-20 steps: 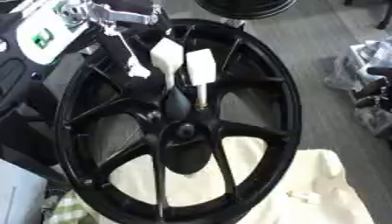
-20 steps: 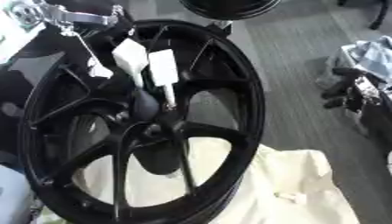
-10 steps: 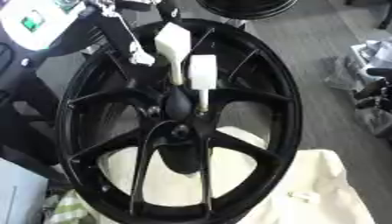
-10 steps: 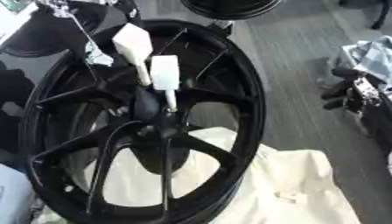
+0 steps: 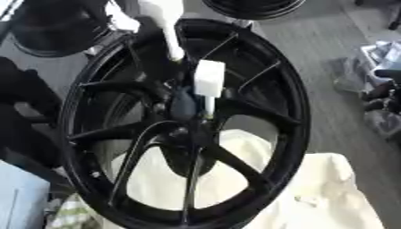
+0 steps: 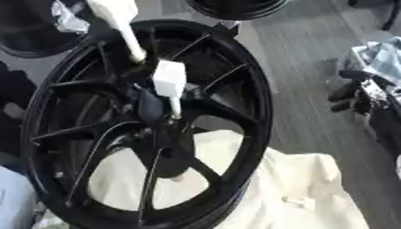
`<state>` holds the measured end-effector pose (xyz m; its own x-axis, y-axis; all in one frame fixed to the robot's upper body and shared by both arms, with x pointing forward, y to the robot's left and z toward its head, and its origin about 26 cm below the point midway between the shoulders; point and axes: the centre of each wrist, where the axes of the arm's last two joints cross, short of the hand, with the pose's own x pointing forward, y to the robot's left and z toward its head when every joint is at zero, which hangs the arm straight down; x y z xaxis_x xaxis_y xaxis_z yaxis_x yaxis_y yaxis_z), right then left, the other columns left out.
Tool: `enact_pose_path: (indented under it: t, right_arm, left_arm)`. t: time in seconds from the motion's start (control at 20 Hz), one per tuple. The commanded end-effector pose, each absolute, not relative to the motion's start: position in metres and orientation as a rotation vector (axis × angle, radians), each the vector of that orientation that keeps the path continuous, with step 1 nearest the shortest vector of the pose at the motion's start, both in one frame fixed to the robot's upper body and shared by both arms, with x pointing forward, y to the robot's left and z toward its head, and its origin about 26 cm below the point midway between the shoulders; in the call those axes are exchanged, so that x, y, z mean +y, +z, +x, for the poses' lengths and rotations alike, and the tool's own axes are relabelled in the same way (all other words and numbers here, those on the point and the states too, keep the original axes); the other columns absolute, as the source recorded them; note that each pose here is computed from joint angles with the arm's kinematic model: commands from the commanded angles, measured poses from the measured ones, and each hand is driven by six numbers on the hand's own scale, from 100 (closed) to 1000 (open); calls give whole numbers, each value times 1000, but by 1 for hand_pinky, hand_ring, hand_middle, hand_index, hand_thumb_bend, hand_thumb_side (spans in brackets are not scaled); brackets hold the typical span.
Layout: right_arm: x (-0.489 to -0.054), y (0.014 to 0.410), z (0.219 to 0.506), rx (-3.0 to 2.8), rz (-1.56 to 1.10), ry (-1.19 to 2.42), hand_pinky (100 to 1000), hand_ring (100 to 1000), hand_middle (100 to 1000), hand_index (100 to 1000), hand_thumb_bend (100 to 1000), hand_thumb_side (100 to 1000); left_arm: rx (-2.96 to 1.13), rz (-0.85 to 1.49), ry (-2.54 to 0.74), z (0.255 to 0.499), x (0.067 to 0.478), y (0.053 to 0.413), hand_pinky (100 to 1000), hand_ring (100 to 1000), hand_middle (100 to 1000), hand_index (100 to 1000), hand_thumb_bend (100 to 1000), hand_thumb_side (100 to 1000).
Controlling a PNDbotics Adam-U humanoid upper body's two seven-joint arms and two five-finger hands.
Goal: Pull the pin out of the wheel hub.
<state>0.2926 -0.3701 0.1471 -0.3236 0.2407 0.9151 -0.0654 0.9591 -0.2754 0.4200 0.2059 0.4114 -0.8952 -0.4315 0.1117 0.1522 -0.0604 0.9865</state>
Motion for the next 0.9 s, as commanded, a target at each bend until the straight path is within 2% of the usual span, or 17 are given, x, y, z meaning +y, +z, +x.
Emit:
enact_pose_path:
  t: [0.05, 0.5, 0.9]
  right_arm:
    - [-379, 157, 290, -1885, -180, 327, 597, 644, 528, 803, 100, 746]
    - [-384, 156, 287, -1885, -215, 312, 597, 645, 529, 803, 100, 744]
    - [-388, 156, 285, -1888, -234, 287, 598, 645, 530, 804, 100, 743]
  left_arm:
    - [-1830, 390, -1994, 405, 252, 437, 806, 636, 474, 335, 100, 245]
    - [-1716, 509, -1710, 376, 374, 417, 802, 629, 466, 338, 100, 246]
    - [-1603, 549, -1463, 343, 458, 372, 805, 631, 471, 358, 100, 246]
